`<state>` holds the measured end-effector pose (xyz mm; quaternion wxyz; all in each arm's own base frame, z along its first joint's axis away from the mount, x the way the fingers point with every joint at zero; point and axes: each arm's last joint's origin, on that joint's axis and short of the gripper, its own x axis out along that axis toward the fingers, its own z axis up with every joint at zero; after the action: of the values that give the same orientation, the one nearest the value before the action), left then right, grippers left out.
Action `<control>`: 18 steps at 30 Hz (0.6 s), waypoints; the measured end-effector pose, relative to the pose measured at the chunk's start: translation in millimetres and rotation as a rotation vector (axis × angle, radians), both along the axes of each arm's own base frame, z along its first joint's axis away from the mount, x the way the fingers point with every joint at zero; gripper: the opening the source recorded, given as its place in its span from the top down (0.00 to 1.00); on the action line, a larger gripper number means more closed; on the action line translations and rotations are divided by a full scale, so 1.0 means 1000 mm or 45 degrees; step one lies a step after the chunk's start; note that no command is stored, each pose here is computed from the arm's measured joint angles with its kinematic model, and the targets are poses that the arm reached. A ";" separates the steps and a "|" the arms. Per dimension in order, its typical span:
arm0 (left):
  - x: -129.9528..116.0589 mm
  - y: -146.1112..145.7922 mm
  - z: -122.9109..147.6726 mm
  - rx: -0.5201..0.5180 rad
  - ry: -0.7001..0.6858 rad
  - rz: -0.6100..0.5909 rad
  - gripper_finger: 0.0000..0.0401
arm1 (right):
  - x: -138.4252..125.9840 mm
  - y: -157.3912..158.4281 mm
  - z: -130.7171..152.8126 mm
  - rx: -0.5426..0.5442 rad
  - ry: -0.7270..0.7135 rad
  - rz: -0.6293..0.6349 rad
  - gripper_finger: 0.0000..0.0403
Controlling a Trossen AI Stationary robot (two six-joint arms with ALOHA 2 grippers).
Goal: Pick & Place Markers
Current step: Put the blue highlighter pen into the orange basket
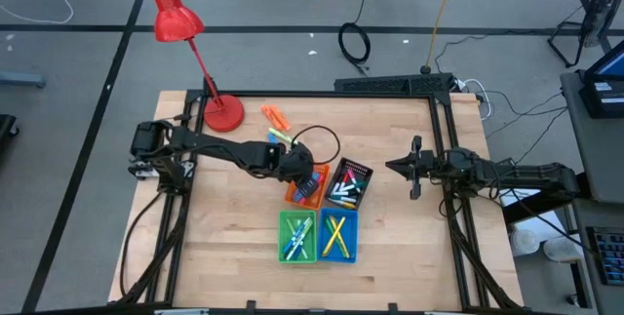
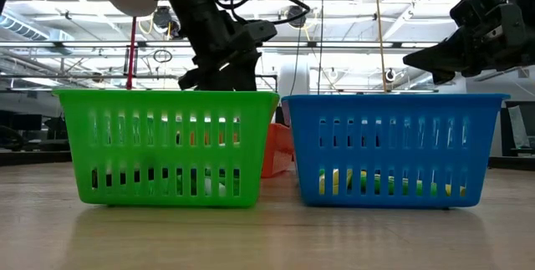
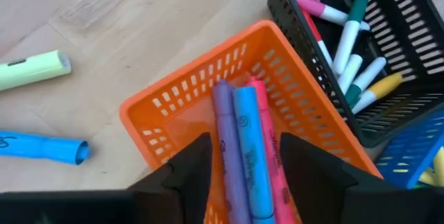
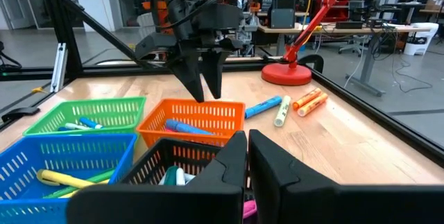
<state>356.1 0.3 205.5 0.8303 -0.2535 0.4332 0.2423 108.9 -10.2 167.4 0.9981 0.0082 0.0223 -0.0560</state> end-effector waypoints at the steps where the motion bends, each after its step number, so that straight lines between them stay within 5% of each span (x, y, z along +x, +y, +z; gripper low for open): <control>1: 0.000 0.001 0.000 0.000 0.003 0.002 0.55 | 0.000 0.000 0.000 0.000 0.000 0.000 0.98; 7: -0.008 0.010 0.002 0.031 0.070 0.041 0.47 | 0.000 0.000 0.000 0.000 0.000 0.000 0.98; 13: -0.028 0.032 0.000 0.205 0.267 0.337 0.47 | 0.000 0.000 0.000 0.000 0.001 0.000 0.98; 18: -0.043 0.048 -0.013 0.198 0.365 0.518 0.47 | 0.000 0.000 0.000 0.000 0.001 0.000 0.98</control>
<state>312.9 47.9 192.7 0.7117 -0.2340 0.4664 0.4703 108.9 -10.2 167.2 0.9981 0.0081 0.0229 -0.0560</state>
